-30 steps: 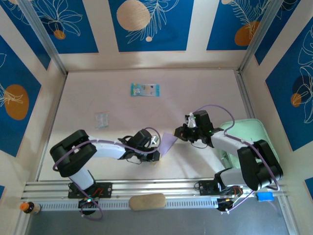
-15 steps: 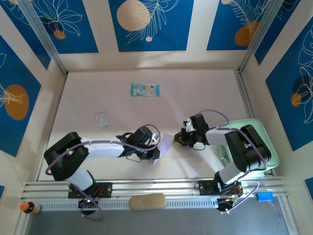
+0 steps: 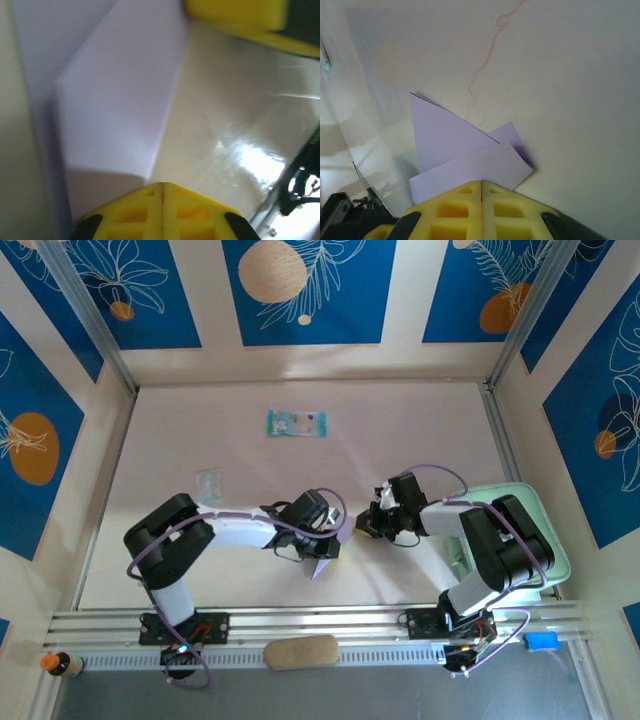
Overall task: Fold a paper plane with a square sheet of paper (pick it up from the middle)
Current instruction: Perform the fifth fold on the wing at the bottom-center of the table, then pick up the paper plane from the center of the table.
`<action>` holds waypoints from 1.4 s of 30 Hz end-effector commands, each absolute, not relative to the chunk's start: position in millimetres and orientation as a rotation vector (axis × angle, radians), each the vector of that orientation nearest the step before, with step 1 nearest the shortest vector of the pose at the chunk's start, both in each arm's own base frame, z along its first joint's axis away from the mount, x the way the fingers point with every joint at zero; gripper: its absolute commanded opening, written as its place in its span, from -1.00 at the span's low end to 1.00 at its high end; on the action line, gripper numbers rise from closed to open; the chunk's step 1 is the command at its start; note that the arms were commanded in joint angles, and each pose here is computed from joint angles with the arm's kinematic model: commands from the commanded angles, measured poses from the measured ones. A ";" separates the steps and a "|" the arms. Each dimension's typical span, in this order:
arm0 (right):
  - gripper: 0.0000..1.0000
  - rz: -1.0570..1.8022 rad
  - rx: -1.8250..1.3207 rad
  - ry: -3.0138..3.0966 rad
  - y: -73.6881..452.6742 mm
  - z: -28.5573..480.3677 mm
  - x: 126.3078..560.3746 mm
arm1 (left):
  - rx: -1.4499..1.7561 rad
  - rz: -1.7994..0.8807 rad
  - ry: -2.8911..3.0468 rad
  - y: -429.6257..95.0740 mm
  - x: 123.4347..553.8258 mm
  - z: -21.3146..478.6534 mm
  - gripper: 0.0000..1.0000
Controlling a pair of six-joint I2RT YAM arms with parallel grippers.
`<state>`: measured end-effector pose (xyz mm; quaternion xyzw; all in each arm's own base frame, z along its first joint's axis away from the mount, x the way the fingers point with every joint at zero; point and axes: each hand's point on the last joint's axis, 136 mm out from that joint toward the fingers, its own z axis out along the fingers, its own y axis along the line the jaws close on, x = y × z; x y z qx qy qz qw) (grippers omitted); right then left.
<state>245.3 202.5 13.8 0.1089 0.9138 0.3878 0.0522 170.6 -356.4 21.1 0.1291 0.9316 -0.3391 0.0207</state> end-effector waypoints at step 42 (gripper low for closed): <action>-0.98 1.156 0.036 2.608 209.7 84.9 238.9 | 0.247 -0.855 2.689 -284.5 188.8 68.1 -0.86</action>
